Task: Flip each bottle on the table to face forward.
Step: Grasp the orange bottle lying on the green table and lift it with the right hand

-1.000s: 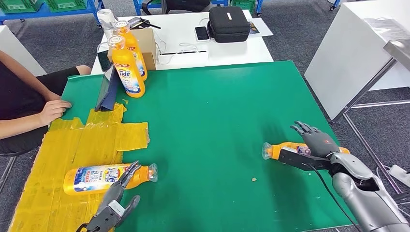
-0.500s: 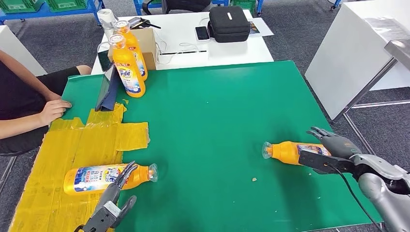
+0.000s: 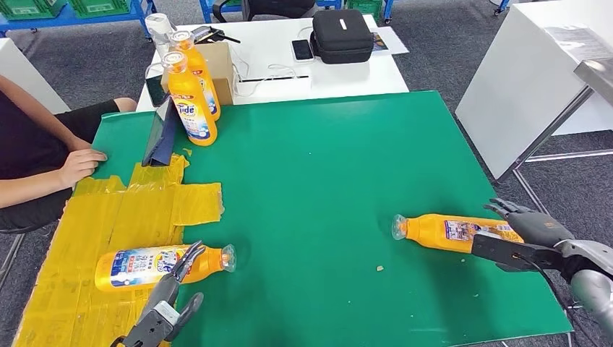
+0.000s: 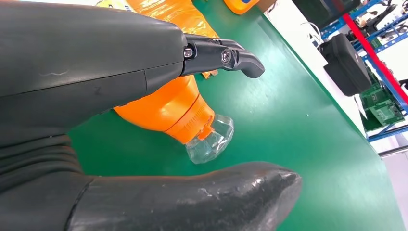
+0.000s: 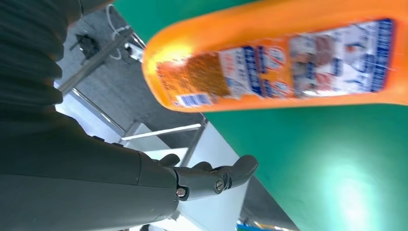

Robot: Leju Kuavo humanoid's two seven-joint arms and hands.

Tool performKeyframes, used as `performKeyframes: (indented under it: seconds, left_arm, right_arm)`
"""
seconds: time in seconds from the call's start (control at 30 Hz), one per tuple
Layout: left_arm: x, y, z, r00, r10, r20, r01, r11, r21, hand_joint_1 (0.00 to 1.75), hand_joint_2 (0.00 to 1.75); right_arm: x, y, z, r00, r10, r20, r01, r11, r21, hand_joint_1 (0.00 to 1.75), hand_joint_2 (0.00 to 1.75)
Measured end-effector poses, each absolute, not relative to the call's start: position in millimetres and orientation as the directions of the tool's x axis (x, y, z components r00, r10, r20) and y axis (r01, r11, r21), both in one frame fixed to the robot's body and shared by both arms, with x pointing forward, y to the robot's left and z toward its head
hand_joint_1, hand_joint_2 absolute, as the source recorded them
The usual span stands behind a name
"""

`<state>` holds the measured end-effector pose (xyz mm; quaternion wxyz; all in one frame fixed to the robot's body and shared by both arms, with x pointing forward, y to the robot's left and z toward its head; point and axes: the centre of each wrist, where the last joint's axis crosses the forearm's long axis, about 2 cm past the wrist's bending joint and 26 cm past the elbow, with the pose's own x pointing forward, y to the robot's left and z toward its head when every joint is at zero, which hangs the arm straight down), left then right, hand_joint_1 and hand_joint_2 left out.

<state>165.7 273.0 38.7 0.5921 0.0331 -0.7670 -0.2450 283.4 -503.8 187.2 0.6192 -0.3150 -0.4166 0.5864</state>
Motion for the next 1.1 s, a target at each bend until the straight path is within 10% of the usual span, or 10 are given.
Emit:
performKeyframes:
  seconds: [1.0,1.1]
  left_arm:
    - [200,266,40,-0.349,-0.297,0.889,0.288,0.869,0.403,0.0,0.0]
    - [201,265,40,-0.349,-0.294,0.89,0.294,0.867,0.402,0.0,0.0]
  right_arm:
    - [322,-509,117,0.092,0.991,0.099,-0.486,0.132,-0.864,0.02,1.75]
    - [327,-507,116,0.088,0.991,0.104,-0.496,0.134,-0.858,1.32,1.75]
